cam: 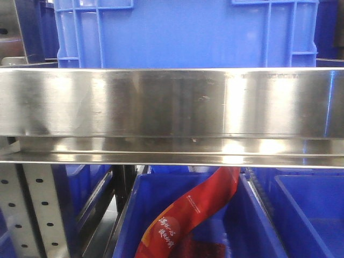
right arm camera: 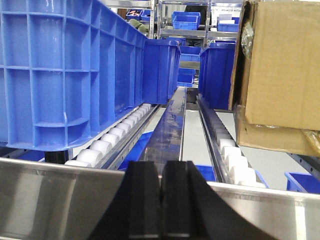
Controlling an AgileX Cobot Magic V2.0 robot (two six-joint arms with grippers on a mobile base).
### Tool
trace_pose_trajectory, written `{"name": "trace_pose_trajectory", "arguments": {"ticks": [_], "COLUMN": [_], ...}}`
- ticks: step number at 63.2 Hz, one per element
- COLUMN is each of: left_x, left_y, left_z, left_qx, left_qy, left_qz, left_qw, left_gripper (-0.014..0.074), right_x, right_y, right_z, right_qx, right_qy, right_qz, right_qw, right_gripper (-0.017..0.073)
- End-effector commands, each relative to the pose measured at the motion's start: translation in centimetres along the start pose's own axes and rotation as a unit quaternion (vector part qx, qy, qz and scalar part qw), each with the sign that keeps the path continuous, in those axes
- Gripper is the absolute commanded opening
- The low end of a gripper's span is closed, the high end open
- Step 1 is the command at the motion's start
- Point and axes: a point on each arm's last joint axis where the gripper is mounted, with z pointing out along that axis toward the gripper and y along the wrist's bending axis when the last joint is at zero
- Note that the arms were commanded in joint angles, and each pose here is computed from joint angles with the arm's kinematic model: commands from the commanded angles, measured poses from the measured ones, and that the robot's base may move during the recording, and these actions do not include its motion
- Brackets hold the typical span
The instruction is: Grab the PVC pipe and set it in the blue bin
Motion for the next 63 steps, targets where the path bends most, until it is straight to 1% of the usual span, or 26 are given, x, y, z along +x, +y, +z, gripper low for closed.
{"name": "trace_pose_trajectory", "arguments": {"ticks": [1, 5, 63], "left_x": [-0.29, -0.29, -0.29], "left_y": [-0.22, -0.28, -0.24], "left_z": [-0.07, -0.07, -0.07], "left_qx": [0.019, 0.025, 0.021], "left_qy": [-0.016, -0.016, -0.016], "left_qz": [0.002, 0.001, 0.001], "left_qw": [1.0, 1.0, 1.0], "left_gripper": [-0.0111, -0.0111, -0.0111], "right_x": [-0.1, -0.1, -0.1], "right_y": [-0.03, -0.03, -0.03], "right_z": [-0.02, -0.02, -0.02], "right_qx": [0.002, 0.002, 0.002], "right_qy": [-0.009, -0.009, -0.009], "right_qz": [-0.004, -0.004, -0.004], "right_qw": [1.0, 1.0, 1.0], "right_gripper": [-0.0169, -0.0169, -0.0169]}}
